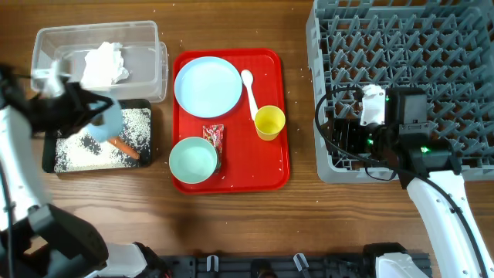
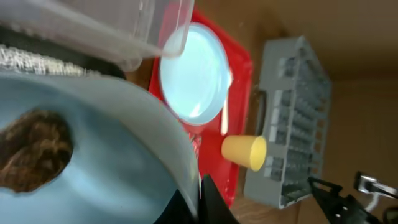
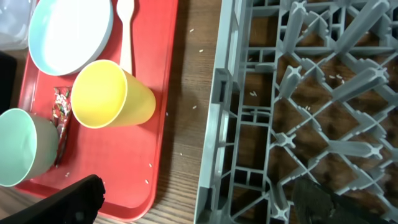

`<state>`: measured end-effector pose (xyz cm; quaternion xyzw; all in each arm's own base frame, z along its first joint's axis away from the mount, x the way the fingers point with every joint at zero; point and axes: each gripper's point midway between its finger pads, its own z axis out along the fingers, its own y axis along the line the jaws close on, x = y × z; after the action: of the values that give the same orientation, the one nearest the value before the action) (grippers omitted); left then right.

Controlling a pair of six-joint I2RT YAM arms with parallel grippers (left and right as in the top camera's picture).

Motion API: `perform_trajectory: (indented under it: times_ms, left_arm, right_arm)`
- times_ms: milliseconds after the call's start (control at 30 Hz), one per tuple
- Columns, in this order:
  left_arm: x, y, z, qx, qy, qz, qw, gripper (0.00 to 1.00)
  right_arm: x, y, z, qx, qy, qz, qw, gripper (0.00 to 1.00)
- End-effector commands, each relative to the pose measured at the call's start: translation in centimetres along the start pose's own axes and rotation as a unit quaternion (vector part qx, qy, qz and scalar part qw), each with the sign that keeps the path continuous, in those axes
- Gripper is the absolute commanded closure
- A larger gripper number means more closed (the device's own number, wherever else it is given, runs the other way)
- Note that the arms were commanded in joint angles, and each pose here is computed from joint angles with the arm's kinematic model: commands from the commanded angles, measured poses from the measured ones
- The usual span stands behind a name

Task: Sort waste into correct bins and load items into the dishwasher rack
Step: 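Tip the blue bowl over the black tray to dump the scrap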

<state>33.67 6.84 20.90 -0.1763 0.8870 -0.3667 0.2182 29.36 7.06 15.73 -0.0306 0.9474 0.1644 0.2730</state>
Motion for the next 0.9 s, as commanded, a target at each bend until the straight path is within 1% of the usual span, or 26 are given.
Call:
perform_trajectory:
  times_ms: [0,67,100,133,200,233,267,333,467,533,567,600,700,800,867]
  left_arm:
    - [-0.6,-0.4,-2.4,0.122,-0.068,0.054,0.989,0.96]
    - [-1.4,0.7,-3.5,0.164,-0.103,0.041,0.980,0.96]
    - [-2.4,1.0,-4.5,0.206,-0.133,0.032,0.969,0.96]
    - [-2.8,1.1,-4.8,0.221,-0.143,0.030,0.964,0.96]
    - [-3.9,1.3,-5.7,0.276,-0.171,0.012,0.946,0.96]
    - [-4.2,1.5,-5.9,0.299,-0.174,-0.016,0.938,0.96]
    - [-4.2,1.8,-5.7,0.303,-0.166,-0.041,0.938,0.96]
    - [-4.2,2.3,-5.4,0.306,-0.160,-0.057,0.937,0.96]
    - [-4.7,4.4,-4.8,0.278,-0.171,-0.024,0.945,0.96]
    - [-5.0,5.1,-4.7,0.282,-0.176,-0.028,0.943,0.96]
    - [-4.2,4.6,-5.1,0.318,-0.142,-0.161,0.924,0.96]
    - [-3.9,4.4,-5.3,0.318,-0.143,-0.164,0.923,0.96]
    - [-4.0,5.3,-5.3,0.300,-0.157,-0.129,0.932,0.96]
    - [-3.9,5.3,-5.9,0.312,-0.160,-0.159,0.923,0.96]
    - [-4.0,5.5,-6.0,0.310,-0.164,-0.153,0.924,0.96]
  right_arm:
    - [-0.8,-0.2,-0.3,0.007,-0.010,0.006,1.000,0.00]
    - [-0.8,-0.2,-0.3,0.007,-0.009,0.006,1.000,0.00]
    - [-0.8,-0.2,-0.3,0.007,-0.010,0.006,1.000,0.00]
    - [-0.8,-0.2,-0.3,0.007,-0.009,0.006,1.000,0.00]
    - [-0.8,-0.2,-0.3,0.007,-0.009,0.006,1.000,0.00]
    - [-0.8,-0.2,-0.3,0.007,-0.009,0.006,1.000,0.00]
    - [-0.8,-0.2,-0.3,0.007,-0.009,0.006,1.000,0.00]
    - [-0.8,-0.2,-0.3,0.007,-0.009,0.006,1.000,0.00]
    - [-0.8,-0.2,-0.3,0.007,-0.009,0.006,1.000,0.00]
    - [-0.8,-0.2,-0.3,0.007,-0.009,0.006,1.000,0.00]
    - [-0.7,-0.2,-0.3,0.007,-0.007,0.007,1.000,0.00]
    - [-0.6,-0.2,-0.3,0.007,-0.006,0.007,1.000,0.00]
    - [-0.6,-0.2,-0.3,0.007,-0.006,0.007,1.000,0.00]
    - [-0.6,-0.2,-0.3,0.007,-0.006,0.007,1.000,0.00]
    - [-0.7,-0.2,-0.3,0.007,-0.006,0.007,1.000,0.00]
